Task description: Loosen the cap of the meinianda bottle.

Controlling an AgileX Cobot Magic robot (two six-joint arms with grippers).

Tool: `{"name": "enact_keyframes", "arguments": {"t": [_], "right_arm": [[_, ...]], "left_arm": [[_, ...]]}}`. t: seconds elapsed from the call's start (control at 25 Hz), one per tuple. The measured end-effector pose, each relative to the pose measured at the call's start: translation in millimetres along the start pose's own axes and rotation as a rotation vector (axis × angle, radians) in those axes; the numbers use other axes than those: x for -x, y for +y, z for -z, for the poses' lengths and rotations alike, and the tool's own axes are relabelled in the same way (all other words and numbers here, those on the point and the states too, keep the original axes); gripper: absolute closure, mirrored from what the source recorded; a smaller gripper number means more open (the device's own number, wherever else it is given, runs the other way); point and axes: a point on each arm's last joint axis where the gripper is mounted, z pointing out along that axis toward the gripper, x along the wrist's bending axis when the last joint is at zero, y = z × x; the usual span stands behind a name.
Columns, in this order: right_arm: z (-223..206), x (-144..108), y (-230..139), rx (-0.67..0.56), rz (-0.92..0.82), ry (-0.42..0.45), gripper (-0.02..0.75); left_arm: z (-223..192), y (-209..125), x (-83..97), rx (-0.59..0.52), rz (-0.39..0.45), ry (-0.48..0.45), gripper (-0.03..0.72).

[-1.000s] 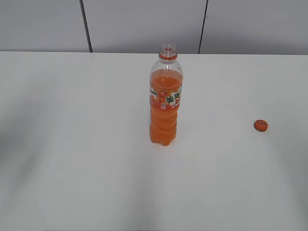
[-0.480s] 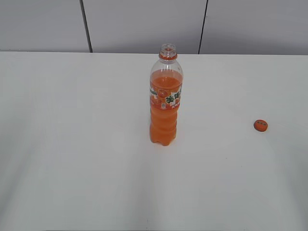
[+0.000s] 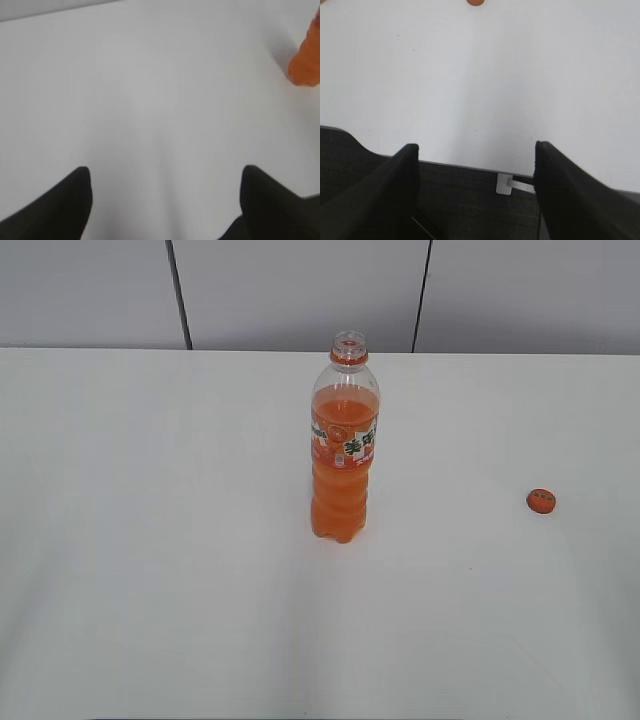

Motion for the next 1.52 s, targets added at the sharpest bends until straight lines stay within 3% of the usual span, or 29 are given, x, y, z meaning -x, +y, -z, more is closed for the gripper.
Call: {"name": "enact_keyframes", "arguments": {"t": [0.24,0.48,1.28,1.52], "right_arm": [[10.0,-1.5,-7.3,0.11,0.001,-0.021,0.204],[24.3,-4.3,-20.7,0.274,0.002,-0.051,0.204],[21.5,-4.0,-20.1,0.307,-0.002,-0.058,0.204],[21.5,-4.0,-20.1,0.307,-0.002,-0.058,0.204]], "left_arm": [[25.2,-15.0,-0.5,0.162,0.008,0.002,0.136],[25.9,-15.8,-0.5,0.164,0.008,0.002,0.136],[26.3,-16.1,-0.3,0.167,0.01,0.001,0.136],[26.7,-16.3,0.8,0.163,0.052,0.085,0.136]]}}
